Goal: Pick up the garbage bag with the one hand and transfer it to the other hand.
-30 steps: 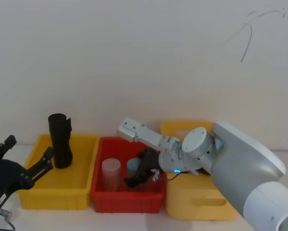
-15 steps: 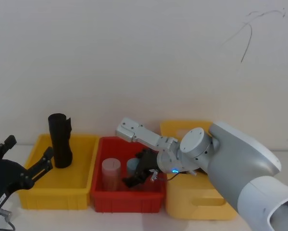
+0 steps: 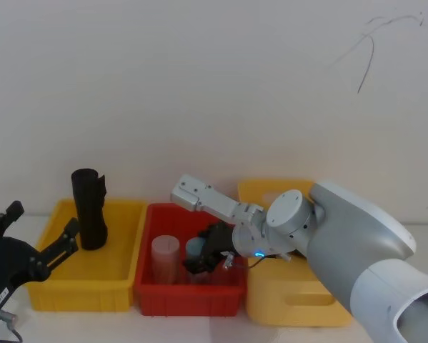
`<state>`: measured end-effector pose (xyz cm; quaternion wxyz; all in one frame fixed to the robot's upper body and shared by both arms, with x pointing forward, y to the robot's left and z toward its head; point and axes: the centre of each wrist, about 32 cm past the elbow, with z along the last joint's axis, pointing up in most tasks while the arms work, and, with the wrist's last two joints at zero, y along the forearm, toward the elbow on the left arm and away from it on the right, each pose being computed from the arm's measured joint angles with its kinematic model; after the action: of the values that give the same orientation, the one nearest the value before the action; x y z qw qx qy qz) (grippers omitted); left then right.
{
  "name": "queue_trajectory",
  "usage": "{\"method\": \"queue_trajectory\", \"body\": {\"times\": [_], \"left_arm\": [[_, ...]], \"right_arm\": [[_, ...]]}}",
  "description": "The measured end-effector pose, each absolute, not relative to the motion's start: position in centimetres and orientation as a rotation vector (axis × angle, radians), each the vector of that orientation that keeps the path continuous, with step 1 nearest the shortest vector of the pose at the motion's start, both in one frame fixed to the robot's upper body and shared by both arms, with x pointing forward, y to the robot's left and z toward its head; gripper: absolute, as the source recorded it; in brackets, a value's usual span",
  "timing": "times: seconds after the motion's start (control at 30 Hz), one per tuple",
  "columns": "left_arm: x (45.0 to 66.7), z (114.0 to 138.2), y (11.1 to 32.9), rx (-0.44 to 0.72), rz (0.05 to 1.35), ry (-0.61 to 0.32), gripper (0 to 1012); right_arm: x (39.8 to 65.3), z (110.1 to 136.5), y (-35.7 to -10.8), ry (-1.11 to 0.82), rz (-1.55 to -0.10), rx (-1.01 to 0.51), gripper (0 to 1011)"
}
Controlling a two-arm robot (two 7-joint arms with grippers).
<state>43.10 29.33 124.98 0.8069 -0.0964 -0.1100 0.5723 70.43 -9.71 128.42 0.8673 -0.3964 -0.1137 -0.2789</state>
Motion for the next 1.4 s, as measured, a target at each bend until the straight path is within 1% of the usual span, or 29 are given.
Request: {"method": "queue_trajectory", "body": {"times": [0.7, 1.03, 1.4], "left_arm": [[43.1, 125.0, 29.3, -0.206, 1.225, -0.235, 1001], [43.1, 125.0, 29.3, -0.206, 1.225, -0.235, 1001], [43.1, 125.0, 29.3, -0.206, 1.225, -0.235, 1001]], "right_arm": [[70.4, 128.4, -9.7, -0.237, -0.585, -0.83, 737], [70.4, 128.7, -10.0, -0.262, -0.595, -0.795, 735], [69.8, 129.4, -10.6, -0.274, -0.606, -0.756, 735]]}}
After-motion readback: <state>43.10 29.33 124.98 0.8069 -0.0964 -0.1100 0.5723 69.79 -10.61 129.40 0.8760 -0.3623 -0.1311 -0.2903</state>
